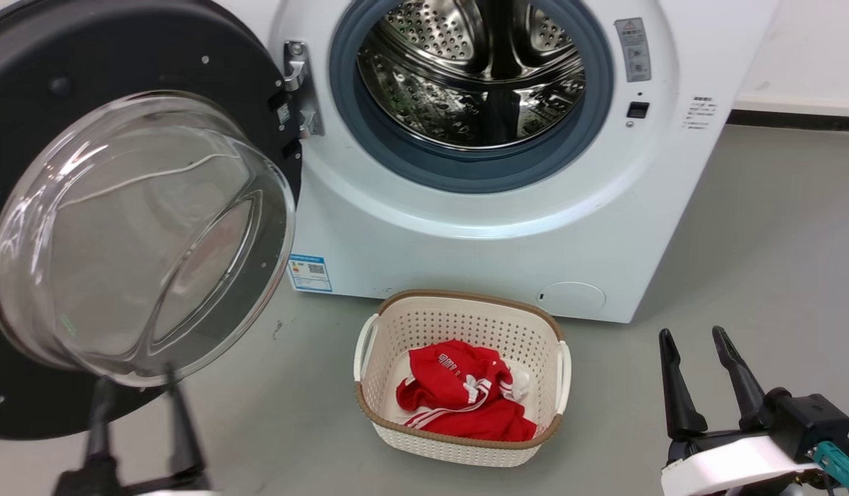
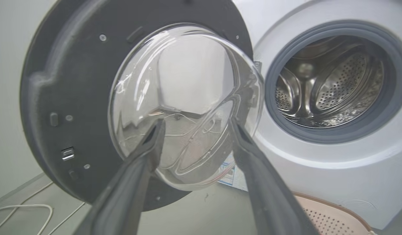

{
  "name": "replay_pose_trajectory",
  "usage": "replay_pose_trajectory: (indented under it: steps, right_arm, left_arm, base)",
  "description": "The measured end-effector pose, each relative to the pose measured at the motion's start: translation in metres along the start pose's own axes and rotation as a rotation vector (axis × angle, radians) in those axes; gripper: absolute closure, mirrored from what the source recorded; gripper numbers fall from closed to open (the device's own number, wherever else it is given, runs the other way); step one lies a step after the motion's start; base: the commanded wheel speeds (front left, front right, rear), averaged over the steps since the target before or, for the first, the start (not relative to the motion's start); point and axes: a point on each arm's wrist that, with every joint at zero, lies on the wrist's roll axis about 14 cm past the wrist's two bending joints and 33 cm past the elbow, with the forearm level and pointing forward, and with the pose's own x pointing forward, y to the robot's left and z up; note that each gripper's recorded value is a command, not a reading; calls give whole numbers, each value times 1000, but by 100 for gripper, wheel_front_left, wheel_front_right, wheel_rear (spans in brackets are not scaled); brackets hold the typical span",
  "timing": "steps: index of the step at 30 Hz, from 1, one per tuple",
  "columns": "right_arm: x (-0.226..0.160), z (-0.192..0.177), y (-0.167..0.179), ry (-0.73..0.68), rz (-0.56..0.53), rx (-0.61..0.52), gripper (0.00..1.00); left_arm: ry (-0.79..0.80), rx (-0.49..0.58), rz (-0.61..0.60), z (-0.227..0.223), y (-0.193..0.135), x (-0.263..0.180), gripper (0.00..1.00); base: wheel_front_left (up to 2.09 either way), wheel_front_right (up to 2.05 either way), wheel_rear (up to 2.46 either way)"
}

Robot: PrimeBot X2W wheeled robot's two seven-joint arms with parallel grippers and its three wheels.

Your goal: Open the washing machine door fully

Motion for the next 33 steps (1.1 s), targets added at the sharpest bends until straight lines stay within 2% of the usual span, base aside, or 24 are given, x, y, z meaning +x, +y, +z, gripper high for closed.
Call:
replay_pose_trajectory:
  steps: [8,15,21,33]
  right_arm:
    - [-7,17,-12,-47,-34,-61,0]
    - [-16,25,-27,-61,-78,-111,0]
    - [-23,15,-31,-29,-96,-102,0]
    - [-23,9,-30,-15,-91,-90,0]
  left_arm:
    - [-111,-27,-232,28,-75,23,0]
    - [-91,-27,-355,18,-113,32,0]
    - [-21,-40,-378,-3,-124,29,0]
    - [-9,-37,-361,-7,-121,29,0]
  base:
    - [0,0,0]
    - [0,0,0]
    - [0,0,0]
    - [0,0,0]
